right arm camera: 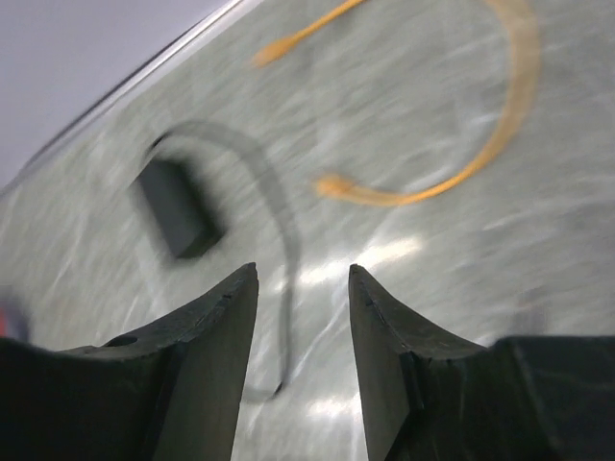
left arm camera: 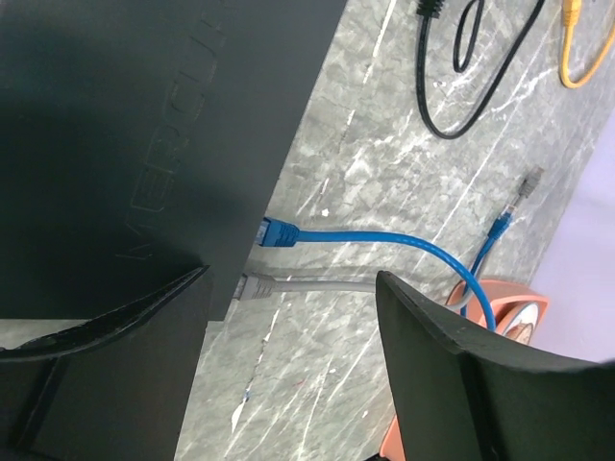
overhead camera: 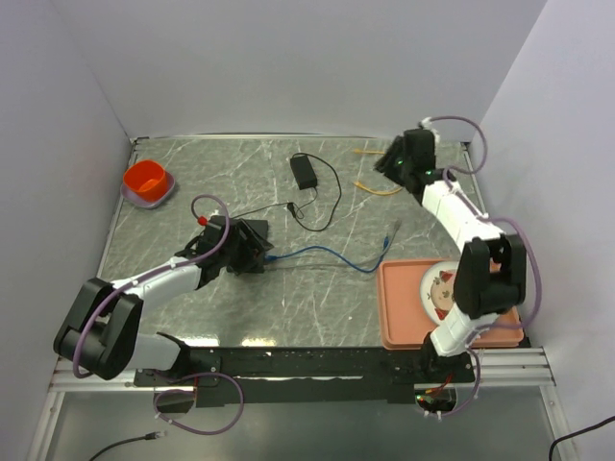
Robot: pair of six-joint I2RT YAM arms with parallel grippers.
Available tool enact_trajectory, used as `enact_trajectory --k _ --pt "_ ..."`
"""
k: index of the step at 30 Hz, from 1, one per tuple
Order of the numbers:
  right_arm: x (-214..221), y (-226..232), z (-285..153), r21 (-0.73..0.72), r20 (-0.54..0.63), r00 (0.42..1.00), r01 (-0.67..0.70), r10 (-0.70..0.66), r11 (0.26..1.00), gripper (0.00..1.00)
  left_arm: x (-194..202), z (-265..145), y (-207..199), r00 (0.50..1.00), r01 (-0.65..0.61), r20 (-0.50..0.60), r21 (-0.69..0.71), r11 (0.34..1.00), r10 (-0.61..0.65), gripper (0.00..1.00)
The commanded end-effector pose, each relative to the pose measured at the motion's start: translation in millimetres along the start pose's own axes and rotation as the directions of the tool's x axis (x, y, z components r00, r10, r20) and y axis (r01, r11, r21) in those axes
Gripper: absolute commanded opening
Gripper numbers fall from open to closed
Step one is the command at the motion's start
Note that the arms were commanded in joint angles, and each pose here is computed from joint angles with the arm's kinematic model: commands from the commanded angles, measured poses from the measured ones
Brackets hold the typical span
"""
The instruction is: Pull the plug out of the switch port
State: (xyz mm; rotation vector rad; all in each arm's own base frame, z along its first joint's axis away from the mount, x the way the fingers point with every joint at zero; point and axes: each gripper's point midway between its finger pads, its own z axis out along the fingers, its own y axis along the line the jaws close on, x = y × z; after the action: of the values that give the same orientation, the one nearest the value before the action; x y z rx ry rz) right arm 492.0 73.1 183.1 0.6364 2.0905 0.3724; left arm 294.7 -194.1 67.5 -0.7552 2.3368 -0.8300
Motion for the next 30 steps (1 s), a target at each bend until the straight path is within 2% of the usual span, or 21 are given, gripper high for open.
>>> enact_trajectory --k 1,3,4,6,8,11,12,15,17,18,21,25,28,30 --pt "65 102 -57 -0.390 -0.051 0.971 0.197 -0.235 0.900 0.50 -6 -6 11 1.000 0.012 0.026 -0.058 0.998 -0.010 0.75" --pt "114 123 -66 -0.500 -0.141 0.927 0.236 -0.347 0.833 0.50 -10 -7 12 0.999 0.016 0.036 -0.065 0.998 -0.013 0.75" --pt "159 142 -74 -0.588 -0.191 0.872 0.266 -0.451 0.764 0.50 -12 -8 13 0.999 0.018 0.046 -0.070 0.997 -0.015 0.75" --pt "205 149 -76 -0.646 -0.241 0.811 0.275 -0.533 0.712 0.50 -15 -7 21 0.999 0.029 0.047 -0.104 0.994 -0.024 0.72" --pt "235 157 -82 -0.700 -0.240 0.771 0.283 -0.590 0.655 0.49 -13 -6 30 0.999 0.027 0.032 -0.139 0.990 -0.023 0.69" --pt "269 166 -85 -0.761 -0.265 0.705 0.266 -0.658 0.591 0.48 -13 -4 42 0.999 0.038 0.025 -0.165 0.985 -0.035 0.51" --pt "282 164 -80 -0.768 -0.282 0.680 0.262 -0.677 0.584 0.48 -14 -4 43 0.999 0.043 0.028 -0.161 0.986 -0.039 0.40" --pt "293 175 -83 -0.792 -0.256 0.656 0.279 -0.710 0.543 0.48 -9 -3 53 0.998 0.059 0.024 -0.186 0.981 -0.056 0.21" --pt "298 177 -82 -0.808 -0.252 0.649 0.267 -0.718 0.525 0.48 -8 -2 57 0.998 0.064 0.023 -0.202 0.977 -0.061 0.15" --pt "305 176 -81 -0.819 -0.265 0.634 0.250 -0.727 0.517 0.48 -8 -2 58 0.998 0.061 0.022 -0.209 0.976 -0.058 0.07" --pt "312 178 -79 -0.840 -0.257 0.612 0.242 -0.748 0.486 0.47 -8 -1 62 0.998 0.061 0.021 -0.227 0.972 -0.058 0.04" --pt "322 180 -79 -0.862 -0.211 0.596 0.260 -0.775 0.435 0.48 -7 0 64 0.998 0.067 0.020 -0.234 0.970 -0.064 0.05" --pt "330 177 -74 -0.863 -0.229 0.580 0.250 -0.782 0.439 0.48 -7 1 66 0.998 0.070 0.020 -0.238 0.969 -0.067 0.06" --pt "334 175 -69 -0.862 -0.239 0.575 0.246 -0.783 0.444 0.48 -7 0 66 0.997 0.076 0.022 -0.237 0.969 -0.073 0.01"
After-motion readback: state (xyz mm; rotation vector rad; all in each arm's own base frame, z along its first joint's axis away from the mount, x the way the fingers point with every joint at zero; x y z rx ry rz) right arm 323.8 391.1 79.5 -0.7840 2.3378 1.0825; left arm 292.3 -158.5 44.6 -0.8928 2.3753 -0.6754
